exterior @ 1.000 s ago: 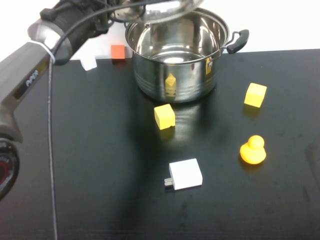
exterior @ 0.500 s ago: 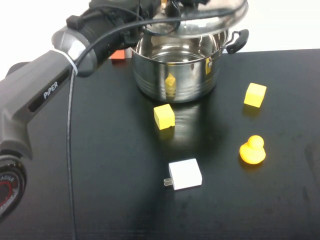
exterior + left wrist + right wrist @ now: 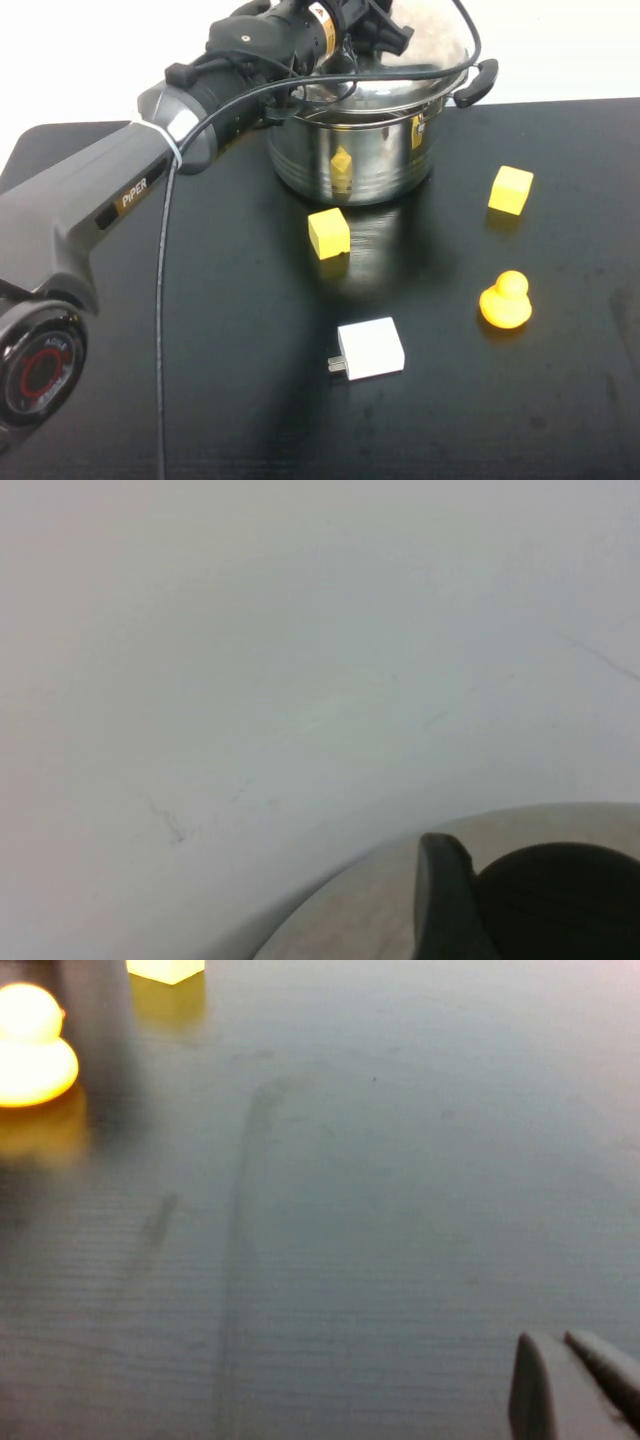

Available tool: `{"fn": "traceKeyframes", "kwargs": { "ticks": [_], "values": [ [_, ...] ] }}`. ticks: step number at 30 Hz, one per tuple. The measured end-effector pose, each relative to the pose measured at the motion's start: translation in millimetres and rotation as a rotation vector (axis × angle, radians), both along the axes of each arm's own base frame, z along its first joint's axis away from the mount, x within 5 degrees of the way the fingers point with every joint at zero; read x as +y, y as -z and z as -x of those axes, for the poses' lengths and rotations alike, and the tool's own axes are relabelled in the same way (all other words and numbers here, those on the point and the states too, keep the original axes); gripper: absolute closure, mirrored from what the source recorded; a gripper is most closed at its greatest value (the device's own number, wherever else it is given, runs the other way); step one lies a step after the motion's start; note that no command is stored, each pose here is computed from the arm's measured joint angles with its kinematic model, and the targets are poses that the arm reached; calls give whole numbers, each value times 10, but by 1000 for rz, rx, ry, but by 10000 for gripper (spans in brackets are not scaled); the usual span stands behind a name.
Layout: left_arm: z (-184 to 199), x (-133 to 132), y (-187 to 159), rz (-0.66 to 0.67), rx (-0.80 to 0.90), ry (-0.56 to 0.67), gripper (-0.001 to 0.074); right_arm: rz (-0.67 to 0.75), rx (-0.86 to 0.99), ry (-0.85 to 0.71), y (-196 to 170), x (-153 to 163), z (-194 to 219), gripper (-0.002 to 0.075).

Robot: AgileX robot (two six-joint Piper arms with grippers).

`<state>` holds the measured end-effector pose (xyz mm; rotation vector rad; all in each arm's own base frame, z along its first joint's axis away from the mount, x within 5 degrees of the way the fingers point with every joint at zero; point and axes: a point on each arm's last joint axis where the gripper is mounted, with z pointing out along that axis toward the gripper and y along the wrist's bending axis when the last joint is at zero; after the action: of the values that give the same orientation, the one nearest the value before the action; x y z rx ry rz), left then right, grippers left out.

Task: Cover the pot
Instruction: Place the pot lid on the pot

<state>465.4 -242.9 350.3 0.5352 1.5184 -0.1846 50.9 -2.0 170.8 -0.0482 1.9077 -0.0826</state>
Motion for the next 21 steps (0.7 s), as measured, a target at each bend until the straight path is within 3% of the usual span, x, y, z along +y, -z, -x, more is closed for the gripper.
{"fn": "traceKeyframes", "kwargs": {
  "ticks": [21],
  "values": [
    [-105,24,197,-10,27,-59,408,-11,0,4,0,0,0,728]
  ]
}}
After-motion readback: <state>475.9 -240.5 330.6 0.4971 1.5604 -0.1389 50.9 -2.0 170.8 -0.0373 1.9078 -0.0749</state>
